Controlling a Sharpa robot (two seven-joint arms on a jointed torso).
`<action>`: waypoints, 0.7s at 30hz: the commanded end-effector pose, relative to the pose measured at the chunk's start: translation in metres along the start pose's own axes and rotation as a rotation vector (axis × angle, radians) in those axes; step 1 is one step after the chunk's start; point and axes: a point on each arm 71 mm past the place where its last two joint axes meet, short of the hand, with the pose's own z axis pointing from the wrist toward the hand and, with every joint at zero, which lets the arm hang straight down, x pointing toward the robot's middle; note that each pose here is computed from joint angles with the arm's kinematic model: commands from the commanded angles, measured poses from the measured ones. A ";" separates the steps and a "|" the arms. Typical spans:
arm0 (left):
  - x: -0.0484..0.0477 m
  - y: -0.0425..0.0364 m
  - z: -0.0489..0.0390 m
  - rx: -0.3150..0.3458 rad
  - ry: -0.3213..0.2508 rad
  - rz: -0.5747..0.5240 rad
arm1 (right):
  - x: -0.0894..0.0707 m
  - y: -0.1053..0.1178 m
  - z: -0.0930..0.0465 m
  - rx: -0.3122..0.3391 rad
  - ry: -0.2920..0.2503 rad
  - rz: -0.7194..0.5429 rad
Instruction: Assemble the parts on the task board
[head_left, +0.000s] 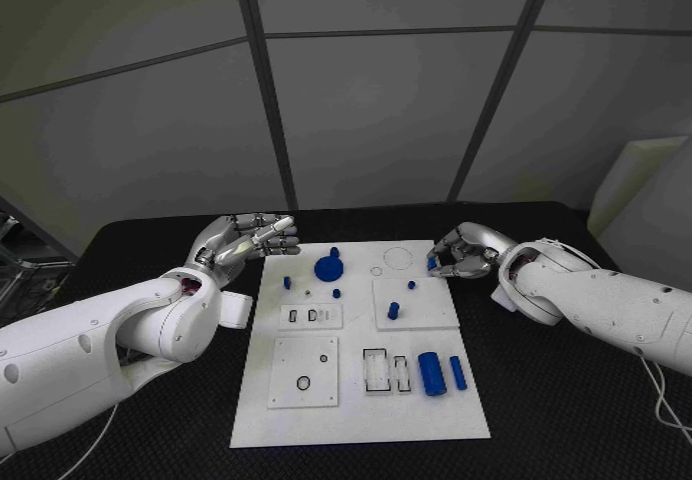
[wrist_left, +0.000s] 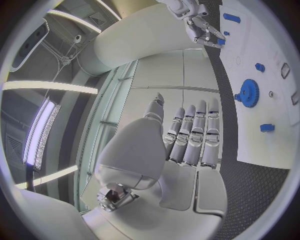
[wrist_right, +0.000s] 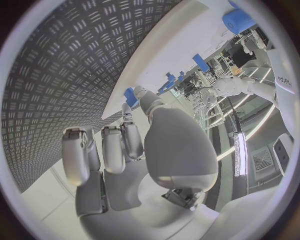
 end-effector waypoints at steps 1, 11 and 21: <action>0.0012 -0.0013 0.0003 0.008 0.012 -0.001 | 0.001 0.001 0.001 0.000 0.016 -0.010; 0.0005 -0.0013 0.0002 0.007 0.010 0.000 | 0.001 0.001 0.002 0.002 0.007 -0.012; 0.0000 -0.0011 0.0003 0.006 0.009 0.000 | -0.002 0.003 0.002 -0.002 -0.047 0.023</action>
